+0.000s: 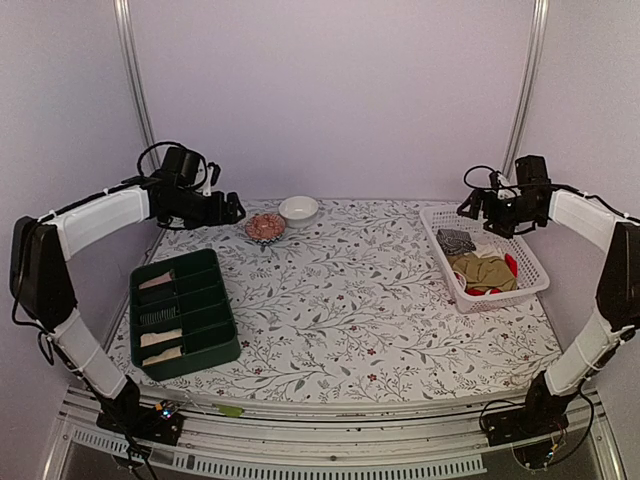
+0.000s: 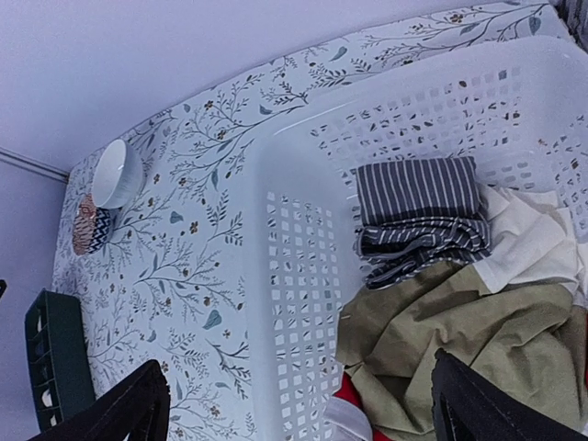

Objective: Roll the underwear
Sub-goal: Pick up the underwear from the bin.

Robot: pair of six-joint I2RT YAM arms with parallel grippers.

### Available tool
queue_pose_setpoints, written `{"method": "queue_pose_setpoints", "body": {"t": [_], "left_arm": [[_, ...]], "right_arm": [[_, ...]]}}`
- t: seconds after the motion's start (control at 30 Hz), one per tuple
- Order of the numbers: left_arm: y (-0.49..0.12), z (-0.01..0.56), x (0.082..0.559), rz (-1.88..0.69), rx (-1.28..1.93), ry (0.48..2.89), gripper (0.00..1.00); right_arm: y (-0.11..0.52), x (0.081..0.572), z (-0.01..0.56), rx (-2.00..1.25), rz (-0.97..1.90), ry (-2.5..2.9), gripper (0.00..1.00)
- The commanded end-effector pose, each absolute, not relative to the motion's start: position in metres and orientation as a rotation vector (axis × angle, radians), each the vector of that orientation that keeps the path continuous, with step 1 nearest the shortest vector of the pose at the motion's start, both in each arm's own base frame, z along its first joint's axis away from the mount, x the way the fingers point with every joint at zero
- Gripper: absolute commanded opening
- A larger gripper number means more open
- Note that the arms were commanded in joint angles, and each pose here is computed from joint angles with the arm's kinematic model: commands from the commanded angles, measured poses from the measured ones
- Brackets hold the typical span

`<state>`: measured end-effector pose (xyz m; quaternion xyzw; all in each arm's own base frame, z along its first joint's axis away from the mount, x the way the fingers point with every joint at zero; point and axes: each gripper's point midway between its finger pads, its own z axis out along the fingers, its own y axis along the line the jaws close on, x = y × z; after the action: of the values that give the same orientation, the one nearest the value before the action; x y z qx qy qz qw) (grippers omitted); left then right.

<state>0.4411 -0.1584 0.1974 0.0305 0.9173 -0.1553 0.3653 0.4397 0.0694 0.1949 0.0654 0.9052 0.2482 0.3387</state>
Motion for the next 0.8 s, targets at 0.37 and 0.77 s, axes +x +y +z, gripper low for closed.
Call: {"method": "queue_pose_setpoints", "body": {"t": [0.37, 0.77], "left_arm": [[-0.145, 0.236, 0.45, -0.542, -0.014, 2.216, 0.96], [-0.138, 0.238, 0.459, -0.471, -0.025, 2.214, 0.96]], "right_arm": [[0.04, 0.422, 0.083, 0.246, 0.386, 2.767, 0.67], [0.037, 0.42, 0.056, 0.273, 0.359, 2.821, 0.07]]}}
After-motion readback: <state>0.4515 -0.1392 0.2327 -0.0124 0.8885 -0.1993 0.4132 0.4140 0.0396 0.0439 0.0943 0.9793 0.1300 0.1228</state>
